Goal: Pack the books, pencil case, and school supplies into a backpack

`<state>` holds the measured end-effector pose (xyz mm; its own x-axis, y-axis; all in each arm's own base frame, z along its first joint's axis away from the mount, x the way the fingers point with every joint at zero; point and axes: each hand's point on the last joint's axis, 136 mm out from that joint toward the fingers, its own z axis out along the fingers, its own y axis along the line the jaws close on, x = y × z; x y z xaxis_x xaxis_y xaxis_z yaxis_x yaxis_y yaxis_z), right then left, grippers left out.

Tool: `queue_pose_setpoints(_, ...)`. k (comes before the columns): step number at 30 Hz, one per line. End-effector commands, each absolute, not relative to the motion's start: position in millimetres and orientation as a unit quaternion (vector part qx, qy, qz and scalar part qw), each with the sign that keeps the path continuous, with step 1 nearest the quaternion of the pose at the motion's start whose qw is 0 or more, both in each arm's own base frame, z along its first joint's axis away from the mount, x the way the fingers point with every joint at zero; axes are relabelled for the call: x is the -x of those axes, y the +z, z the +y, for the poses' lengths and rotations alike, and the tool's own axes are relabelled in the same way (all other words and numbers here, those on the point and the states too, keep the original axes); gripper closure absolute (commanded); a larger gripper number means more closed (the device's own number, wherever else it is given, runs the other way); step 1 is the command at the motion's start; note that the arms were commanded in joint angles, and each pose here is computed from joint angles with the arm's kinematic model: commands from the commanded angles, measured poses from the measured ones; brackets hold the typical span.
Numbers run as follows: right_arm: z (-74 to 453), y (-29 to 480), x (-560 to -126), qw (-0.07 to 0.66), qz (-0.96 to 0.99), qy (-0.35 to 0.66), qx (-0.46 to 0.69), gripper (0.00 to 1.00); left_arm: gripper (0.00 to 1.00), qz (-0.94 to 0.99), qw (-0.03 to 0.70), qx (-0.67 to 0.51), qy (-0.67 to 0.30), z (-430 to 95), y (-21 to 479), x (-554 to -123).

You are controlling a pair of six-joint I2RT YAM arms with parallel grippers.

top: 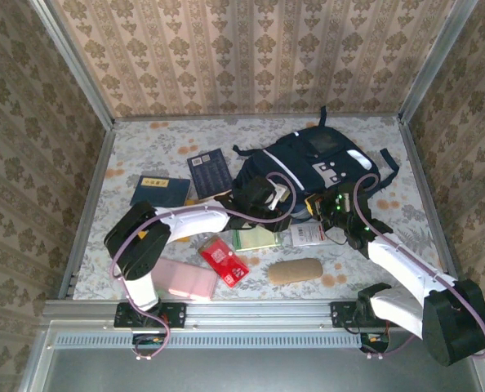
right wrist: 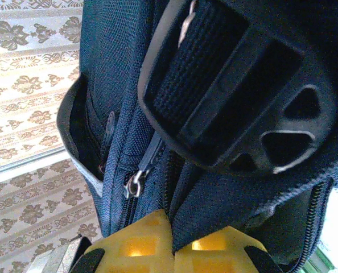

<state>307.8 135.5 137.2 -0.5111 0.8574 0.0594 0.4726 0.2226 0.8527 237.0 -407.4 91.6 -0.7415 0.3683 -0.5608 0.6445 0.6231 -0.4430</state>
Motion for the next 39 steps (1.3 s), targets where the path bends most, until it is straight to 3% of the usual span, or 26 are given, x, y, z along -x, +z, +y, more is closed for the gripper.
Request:
queue_pose_setpoints(1,151.6,184.8,-321.7,0.244,0.723,0.502,-0.406,1.00,0.73,0.868,0.252,-0.279,-0.324,-416.4,103.9,-259.6)
queue_pose_setpoints(9,149.7,180.6,-320.2,0.245,0.724,0.499,-0.409,1.00,0.89,0.868,0.258,-0.276,-0.322,-416.7,102.5,-262.9)
queue_pose_setpoints(16,145.5,170.5,-318.1,0.248,0.740,0.475,-0.406,1.00,0.98,0.868,0.266,-0.271,-0.320,-403.6,108.6,-260.3)
queue_pose_setpoints(39,102.4,139.8,-319.8,0.259,0.801,0.380,-0.383,1.00,1.00,0.901,0.255,-0.200,-0.287,-318.9,104.2,-270.8)
